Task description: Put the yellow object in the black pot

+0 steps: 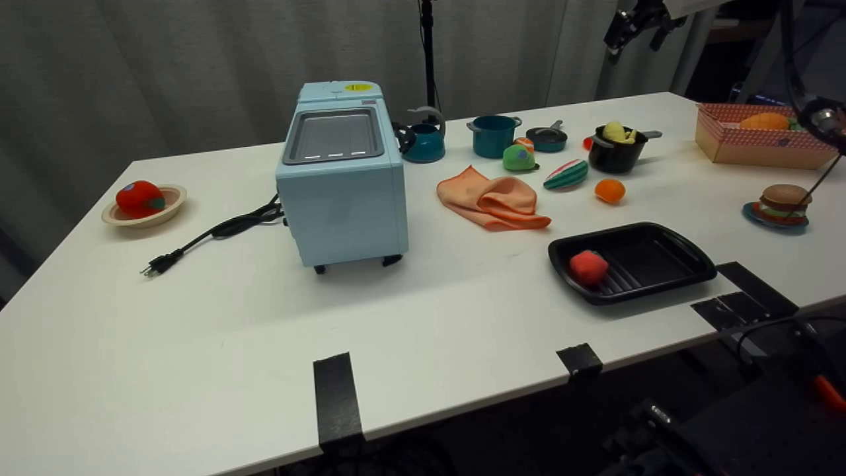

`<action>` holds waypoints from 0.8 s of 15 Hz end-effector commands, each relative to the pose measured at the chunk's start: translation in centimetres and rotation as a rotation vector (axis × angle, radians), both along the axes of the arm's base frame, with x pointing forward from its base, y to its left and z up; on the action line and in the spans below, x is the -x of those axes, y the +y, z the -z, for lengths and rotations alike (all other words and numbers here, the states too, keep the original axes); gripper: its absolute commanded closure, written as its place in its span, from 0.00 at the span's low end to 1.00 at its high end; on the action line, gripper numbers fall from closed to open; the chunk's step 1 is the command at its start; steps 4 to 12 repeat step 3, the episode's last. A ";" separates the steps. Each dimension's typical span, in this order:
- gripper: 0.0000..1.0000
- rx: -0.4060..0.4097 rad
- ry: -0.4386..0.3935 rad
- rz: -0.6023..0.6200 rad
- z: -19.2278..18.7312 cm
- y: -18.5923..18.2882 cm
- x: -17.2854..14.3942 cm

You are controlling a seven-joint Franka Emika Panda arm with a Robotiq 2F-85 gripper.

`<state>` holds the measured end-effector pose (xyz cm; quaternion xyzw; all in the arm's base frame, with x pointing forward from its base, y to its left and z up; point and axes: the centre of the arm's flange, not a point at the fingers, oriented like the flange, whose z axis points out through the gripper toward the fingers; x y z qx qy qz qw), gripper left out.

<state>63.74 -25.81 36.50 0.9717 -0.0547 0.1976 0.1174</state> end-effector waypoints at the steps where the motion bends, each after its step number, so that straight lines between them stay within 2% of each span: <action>1: 0.00 0.000 0.000 0.000 0.0 0.0 0.0; 12: 0.00 0.000 0.000 0.000 0.0 0.0 0.0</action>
